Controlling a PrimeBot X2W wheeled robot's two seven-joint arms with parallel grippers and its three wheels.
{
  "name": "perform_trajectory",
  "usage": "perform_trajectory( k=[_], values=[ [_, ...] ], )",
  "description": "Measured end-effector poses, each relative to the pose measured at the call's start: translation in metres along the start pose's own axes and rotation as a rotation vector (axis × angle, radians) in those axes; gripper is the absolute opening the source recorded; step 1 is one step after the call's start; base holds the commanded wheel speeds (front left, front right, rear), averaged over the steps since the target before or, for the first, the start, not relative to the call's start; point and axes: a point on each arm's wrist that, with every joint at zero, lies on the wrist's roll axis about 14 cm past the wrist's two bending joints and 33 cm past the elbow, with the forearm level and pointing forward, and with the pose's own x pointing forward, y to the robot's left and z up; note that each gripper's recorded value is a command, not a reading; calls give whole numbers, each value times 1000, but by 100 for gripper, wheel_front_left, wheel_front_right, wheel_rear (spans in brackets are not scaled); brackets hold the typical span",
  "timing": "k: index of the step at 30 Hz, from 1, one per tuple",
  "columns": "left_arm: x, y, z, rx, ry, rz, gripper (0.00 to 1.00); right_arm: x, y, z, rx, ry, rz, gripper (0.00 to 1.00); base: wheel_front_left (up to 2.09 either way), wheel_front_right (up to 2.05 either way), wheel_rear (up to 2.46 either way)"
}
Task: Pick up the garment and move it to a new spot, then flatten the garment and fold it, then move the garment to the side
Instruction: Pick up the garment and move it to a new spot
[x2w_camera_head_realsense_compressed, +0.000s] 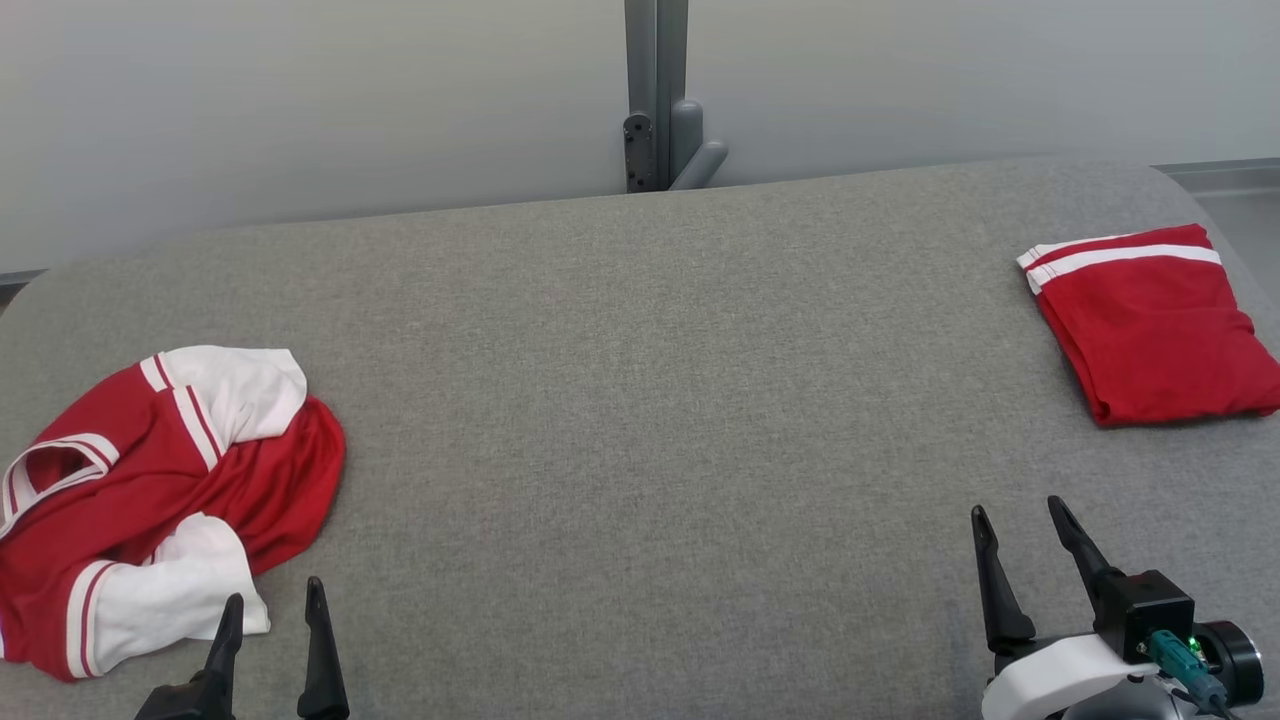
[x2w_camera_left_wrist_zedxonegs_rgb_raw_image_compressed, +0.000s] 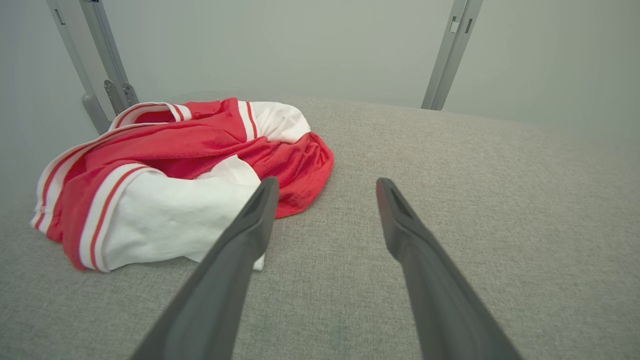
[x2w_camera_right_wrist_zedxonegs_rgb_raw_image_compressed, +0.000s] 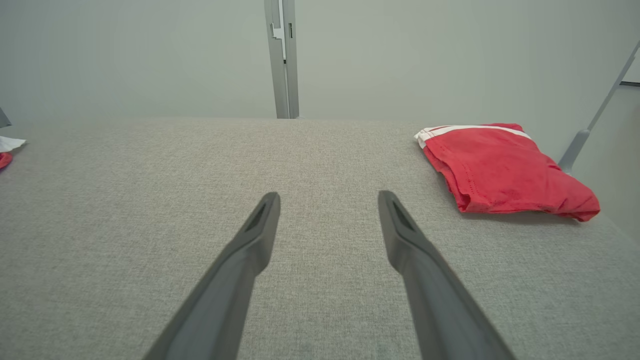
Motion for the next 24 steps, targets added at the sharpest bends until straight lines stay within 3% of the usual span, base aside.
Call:
perform_trajectory(
  k=[13, 24],
  values=[
    [-7, 7, 2, 1, -8, 18, 100, 8, 14, 2, 0, -8, 46, 100, 0, 0, 0],
    [-57, 72, 10, -4, -48, 242, 100, 32, 109, 7, 14, -21, 335, 100, 0, 0, 0]
  ],
)
